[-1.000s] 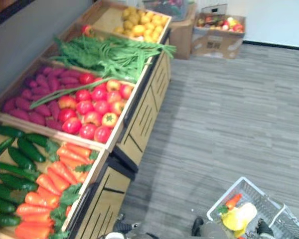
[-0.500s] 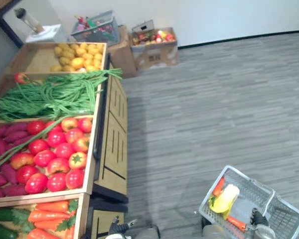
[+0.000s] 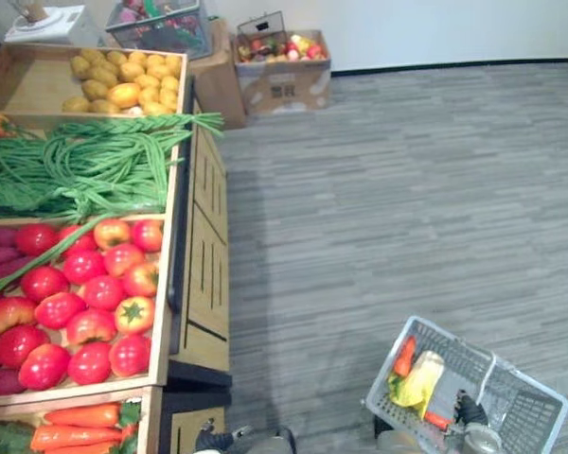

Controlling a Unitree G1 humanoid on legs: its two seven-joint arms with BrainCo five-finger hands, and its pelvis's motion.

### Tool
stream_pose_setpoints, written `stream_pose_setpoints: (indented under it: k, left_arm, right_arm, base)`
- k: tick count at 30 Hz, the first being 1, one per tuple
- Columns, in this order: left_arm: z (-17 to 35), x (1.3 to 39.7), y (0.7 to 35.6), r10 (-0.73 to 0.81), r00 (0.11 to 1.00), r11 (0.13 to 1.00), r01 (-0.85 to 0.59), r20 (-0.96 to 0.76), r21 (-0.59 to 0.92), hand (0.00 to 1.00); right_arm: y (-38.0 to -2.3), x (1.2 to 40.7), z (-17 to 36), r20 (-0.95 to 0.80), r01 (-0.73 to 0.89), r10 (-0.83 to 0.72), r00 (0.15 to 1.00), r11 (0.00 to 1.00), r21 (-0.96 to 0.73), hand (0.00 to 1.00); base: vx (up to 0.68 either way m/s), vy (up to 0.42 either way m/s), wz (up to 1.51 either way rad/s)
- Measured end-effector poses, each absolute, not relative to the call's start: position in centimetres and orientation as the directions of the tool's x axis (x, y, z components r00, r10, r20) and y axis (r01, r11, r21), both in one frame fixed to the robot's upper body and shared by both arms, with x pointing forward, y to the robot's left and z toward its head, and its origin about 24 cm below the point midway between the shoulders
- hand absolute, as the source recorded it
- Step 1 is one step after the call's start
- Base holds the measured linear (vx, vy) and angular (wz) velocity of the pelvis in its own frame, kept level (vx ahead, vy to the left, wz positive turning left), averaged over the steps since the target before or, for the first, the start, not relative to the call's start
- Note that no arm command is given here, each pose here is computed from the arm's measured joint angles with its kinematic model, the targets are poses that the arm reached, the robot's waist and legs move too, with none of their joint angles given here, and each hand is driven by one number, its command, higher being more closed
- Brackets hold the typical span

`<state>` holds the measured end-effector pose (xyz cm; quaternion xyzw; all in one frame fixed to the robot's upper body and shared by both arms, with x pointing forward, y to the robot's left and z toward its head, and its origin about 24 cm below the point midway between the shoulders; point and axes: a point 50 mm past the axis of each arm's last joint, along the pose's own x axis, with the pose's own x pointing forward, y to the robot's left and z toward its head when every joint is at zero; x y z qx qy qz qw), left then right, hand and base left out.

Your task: Pick vegetable in the basket

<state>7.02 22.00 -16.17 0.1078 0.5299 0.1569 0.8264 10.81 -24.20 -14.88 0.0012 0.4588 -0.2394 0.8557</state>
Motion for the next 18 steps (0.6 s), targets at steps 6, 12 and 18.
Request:
stream_pose_setpoints:
  k: [6, 12, 18]
  left_arm:
    - [-16.2, 6.9, 22.0, 0.357, 0.388, 0.934, -0.138, -0.850, 0.329, 0.00]
    - [-16.1, 6.7, 22.6, 0.379, 0.377, 0.924, -0.201, -0.845, 0.324, 0.00]
    - [-16.6, 4.6, 22.0, 0.370, 0.312, 0.909, -0.316, -0.875, 0.272, 0.00]
  right_arm:
    - [-24.5, 10.5, -14.9, -0.783, 0.450, -0.427, 0.452, 0.867, -0.213, 1.00]
    - [-23.8, 10.4, -15.1, -0.794, 0.381, -0.398, 0.461, 0.896, -0.228, 1.00]
    - [-24.1, 8.0, -15.7, -0.826, 0.376, -0.403, 0.395, 0.891, -0.255, 1.00]
  base:
    - [-0.01, 0.006, -0.09]
    - [-0.05, -0.014, 0.04]
    - [-0.02, -0.092, 0.01]
